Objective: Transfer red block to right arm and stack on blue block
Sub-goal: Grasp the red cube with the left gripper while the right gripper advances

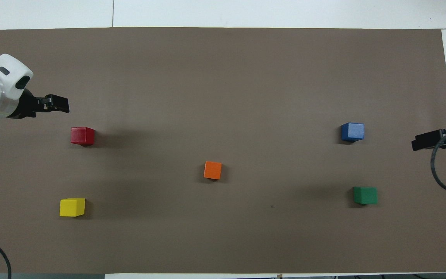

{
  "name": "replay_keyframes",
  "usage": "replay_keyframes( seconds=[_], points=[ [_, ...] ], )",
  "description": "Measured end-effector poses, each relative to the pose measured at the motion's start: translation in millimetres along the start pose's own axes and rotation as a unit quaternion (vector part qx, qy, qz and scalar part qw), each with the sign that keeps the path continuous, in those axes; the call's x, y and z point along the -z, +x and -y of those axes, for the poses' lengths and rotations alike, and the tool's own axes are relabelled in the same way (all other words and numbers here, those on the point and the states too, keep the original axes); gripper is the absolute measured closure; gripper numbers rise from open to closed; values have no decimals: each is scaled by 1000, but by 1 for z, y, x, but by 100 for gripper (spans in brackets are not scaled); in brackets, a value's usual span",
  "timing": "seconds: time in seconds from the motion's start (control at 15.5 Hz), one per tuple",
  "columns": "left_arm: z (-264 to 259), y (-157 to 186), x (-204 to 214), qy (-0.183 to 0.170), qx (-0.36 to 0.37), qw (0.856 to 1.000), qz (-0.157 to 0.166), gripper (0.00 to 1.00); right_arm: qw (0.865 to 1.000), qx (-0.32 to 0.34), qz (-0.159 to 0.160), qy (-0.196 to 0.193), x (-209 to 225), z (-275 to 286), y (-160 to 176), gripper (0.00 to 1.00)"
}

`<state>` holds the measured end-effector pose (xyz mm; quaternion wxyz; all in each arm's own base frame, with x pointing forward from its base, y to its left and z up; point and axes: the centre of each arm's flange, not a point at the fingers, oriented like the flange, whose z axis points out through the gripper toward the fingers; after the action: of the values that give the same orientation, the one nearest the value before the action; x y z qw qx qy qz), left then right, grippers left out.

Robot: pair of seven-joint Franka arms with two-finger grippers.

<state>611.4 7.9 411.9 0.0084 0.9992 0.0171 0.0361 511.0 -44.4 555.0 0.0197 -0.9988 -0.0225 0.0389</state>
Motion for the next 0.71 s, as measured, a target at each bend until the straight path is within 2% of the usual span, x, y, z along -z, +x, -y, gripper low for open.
replay_keyframes(
  seconds=[0.19, 0.32, 0.52, 0.71],
  points=[
    [0, -9, -36, 0, -22, 1000, 5, 0, 997, -4, 3, 77, -41, 9, 2, 0],
    [1, -17, -56, 0, -31, 999, 16, 0, 990, 5, 4, 143, -63, 8, 4, 0],
    [0, -24, -73, 0, -37, 999, 30, 0, 970, 39, -8, 240, -94, -7, 14, 0],
    [0, -27, -87, 0, -40, 999, 35, 0, 947, 38, -21, 318, -119, -6, 27, 0]
  ],
)
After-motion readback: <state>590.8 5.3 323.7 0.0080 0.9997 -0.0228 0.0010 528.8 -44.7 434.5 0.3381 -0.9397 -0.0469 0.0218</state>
